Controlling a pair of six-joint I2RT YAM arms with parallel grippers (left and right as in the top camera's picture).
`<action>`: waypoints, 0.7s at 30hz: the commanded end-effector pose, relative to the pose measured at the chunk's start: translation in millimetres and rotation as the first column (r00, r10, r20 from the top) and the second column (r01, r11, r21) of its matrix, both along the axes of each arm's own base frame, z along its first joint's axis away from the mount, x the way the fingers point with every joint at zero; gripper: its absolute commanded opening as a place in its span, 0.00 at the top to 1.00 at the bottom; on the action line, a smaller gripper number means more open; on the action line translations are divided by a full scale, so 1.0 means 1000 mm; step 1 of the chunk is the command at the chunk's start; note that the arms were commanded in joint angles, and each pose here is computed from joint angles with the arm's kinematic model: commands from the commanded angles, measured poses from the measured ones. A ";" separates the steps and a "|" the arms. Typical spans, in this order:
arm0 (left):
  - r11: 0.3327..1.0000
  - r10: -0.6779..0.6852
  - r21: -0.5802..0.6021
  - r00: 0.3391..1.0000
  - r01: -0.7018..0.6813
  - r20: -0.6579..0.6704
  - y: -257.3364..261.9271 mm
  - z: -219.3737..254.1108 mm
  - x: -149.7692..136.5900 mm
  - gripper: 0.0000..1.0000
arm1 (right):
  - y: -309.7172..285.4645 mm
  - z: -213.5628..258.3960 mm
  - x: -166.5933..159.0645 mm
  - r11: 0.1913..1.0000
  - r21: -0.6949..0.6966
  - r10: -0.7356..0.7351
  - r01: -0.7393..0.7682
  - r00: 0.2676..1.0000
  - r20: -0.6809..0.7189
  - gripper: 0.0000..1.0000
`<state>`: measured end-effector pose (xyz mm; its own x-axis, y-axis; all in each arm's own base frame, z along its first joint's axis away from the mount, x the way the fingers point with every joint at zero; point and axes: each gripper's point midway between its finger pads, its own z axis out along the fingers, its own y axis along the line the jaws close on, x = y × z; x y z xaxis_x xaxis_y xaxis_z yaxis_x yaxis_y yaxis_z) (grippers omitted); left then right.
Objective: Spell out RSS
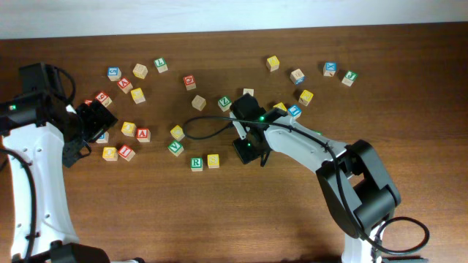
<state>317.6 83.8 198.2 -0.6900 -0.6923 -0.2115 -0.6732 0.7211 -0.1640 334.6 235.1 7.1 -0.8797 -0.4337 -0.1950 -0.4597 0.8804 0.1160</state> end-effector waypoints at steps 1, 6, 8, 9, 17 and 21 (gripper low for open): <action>1.000 -0.007 0.001 1.000 0.007 0.004 0.000 0.001 -0.001 0.01 | 0.002 -0.008 -0.009 0.989 0.004 -0.147 0.147 0.987 -0.063 0.59; 1.000 -0.007 0.001 1.000 0.007 0.004 0.000 0.001 -0.001 0.01 | 0.010 -0.007 -0.019 0.976 0.051 -0.205 0.214 0.969 -0.140 0.62; 1.000 -0.007 0.001 1.000 0.007 0.004 0.000 0.001 -0.001 0.01 | 0.016 -0.006 -0.022 0.965 0.074 -0.236 0.252 0.955 -0.178 0.64; 1.000 -0.007 0.001 1.000 0.007 0.004 0.000 0.001 -0.001 0.01 | 0.016 -0.006 -0.023 0.960 0.074 -0.253 0.270 0.950 -0.182 0.65; 1.000 -0.007 0.001 1.000 0.007 0.004 0.000 0.001 -0.001 0.01 | 0.034 -0.006 -0.040 0.924 0.052 -0.358 0.379 0.905 -0.230 0.64; 1.000 -0.007 0.001 1.000 0.007 0.004 0.000 0.001 -0.001 0.01 | 0.038 -0.008 -0.044 0.909 0.029 -0.401 0.417 0.889 -0.220 0.65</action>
<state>317.6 83.8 198.2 -0.6897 -0.6925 -0.2115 -0.6735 0.7208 -0.1641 305.1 266.7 8.1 -0.9958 -0.0662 -0.0633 -0.0799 0.9656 0.2473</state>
